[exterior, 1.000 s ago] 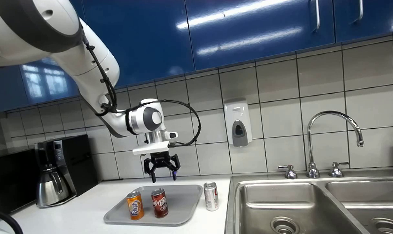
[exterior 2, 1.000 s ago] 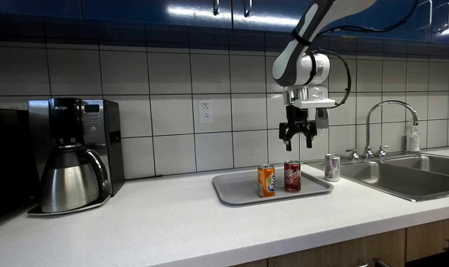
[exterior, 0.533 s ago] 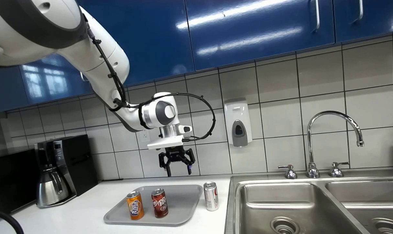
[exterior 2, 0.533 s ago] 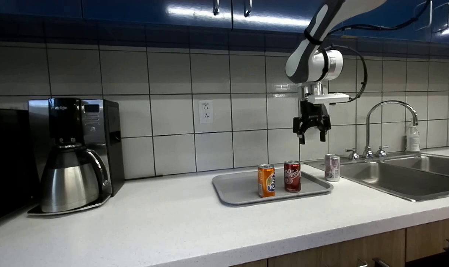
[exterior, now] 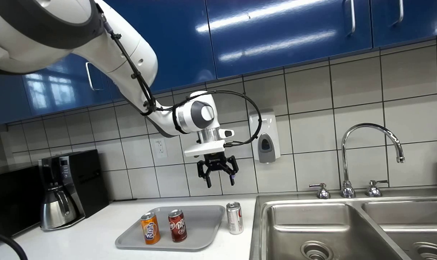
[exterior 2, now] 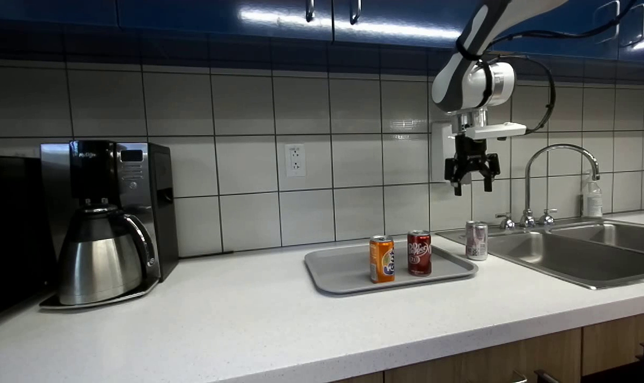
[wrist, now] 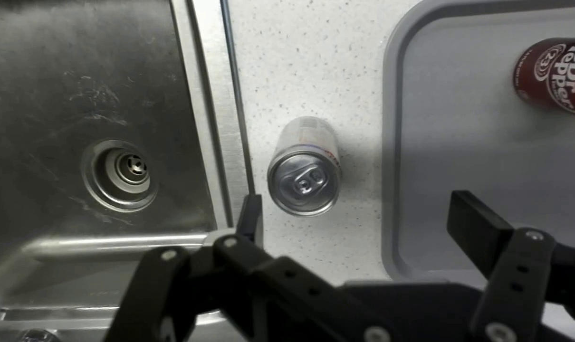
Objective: Shift the two cans to the tray
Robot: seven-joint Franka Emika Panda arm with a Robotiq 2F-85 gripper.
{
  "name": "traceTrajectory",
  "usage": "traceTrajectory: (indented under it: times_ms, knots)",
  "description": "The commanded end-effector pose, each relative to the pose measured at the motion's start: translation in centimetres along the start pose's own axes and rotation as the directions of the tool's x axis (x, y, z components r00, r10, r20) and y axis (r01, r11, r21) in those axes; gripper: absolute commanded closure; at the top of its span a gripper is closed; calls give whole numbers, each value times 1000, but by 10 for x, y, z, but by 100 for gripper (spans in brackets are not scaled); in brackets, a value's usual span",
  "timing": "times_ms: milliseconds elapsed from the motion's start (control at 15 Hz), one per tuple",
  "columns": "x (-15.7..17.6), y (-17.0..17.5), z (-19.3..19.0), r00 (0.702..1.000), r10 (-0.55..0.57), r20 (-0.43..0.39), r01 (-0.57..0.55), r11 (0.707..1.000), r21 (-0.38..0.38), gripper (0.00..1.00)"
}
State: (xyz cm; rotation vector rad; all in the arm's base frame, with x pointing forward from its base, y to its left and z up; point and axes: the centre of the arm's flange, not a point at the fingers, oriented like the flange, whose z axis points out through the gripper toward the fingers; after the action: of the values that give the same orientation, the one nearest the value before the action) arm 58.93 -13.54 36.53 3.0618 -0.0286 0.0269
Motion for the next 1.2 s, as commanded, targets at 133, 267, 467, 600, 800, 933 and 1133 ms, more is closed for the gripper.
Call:
traceTrajectory:
  times_ms: [133,267,467,600,800,933,1133]
  knots:
    - [14,32,11,1000,24,20,-23,1000,-11,0]
    - [17,34,21,999,29,31,-29,1000,-9,0]
    - [24,33,41,998,35,54,-35,999,-9,0]
    - [30,31,52,997,35,63,-34,999,-21,0]
    - [39,30,63,997,38,73,-36,999,-23,0]
    - [46,29,71,996,35,78,-33,999,-23,0]
    - [52,25,80,996,27,84,-25,1000,-19,0]
